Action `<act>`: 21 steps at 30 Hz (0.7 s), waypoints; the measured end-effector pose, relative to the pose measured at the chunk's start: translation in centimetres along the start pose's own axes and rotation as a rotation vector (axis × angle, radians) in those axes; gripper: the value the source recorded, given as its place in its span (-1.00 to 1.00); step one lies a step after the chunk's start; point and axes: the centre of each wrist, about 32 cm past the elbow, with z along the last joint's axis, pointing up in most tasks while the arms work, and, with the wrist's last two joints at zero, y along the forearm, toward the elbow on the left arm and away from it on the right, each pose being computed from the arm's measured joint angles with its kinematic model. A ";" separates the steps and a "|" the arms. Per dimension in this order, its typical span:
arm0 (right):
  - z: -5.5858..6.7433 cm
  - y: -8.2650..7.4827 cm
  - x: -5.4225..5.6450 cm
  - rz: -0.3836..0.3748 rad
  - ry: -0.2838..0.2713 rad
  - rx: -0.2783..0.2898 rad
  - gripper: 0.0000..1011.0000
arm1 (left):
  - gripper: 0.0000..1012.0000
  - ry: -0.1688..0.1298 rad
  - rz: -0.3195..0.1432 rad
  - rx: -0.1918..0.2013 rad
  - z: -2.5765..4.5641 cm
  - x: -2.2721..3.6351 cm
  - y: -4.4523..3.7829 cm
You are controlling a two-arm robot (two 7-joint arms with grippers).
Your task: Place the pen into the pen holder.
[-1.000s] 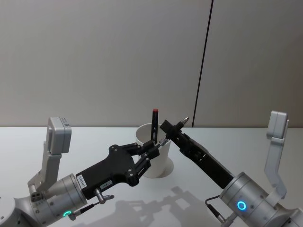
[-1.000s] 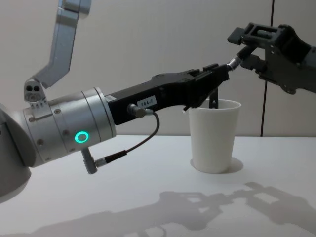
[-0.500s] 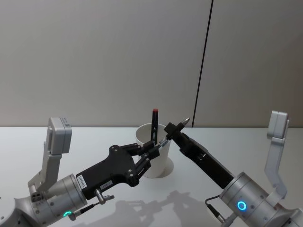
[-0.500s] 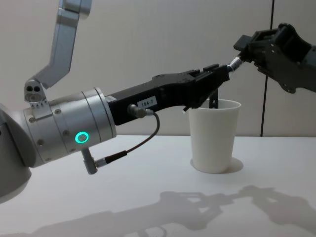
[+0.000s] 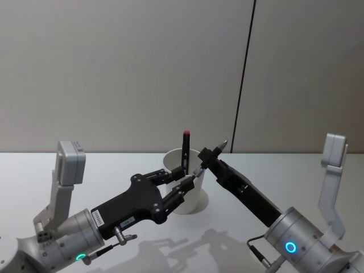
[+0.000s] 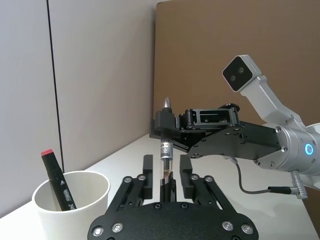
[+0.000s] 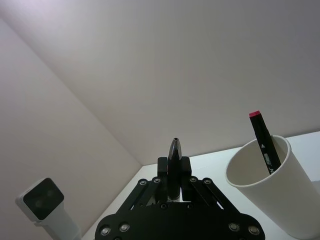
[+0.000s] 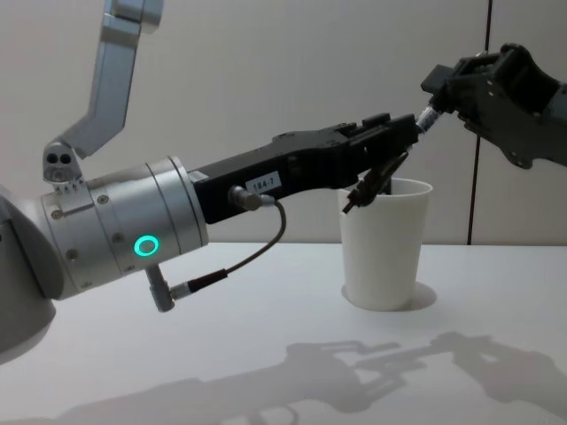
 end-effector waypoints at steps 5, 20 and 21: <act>0.0 0.0 0.0 0.000 0.000 0.000 -0.72 | -0.09 0.000 0.000 0.000 0.00 0.00 0.00; 0.0 0.0 0.0 0.000 -0.002 0.000 -0.72 | 0.79 0.000 0.000 0.000 -0.01 -0.01 -0.01; 0.0 0.0 0.0 0.000 -0.003 0.001 -0.72 | 0.86 0.000 0.000 0.000 -0.01 -0.01 -0.01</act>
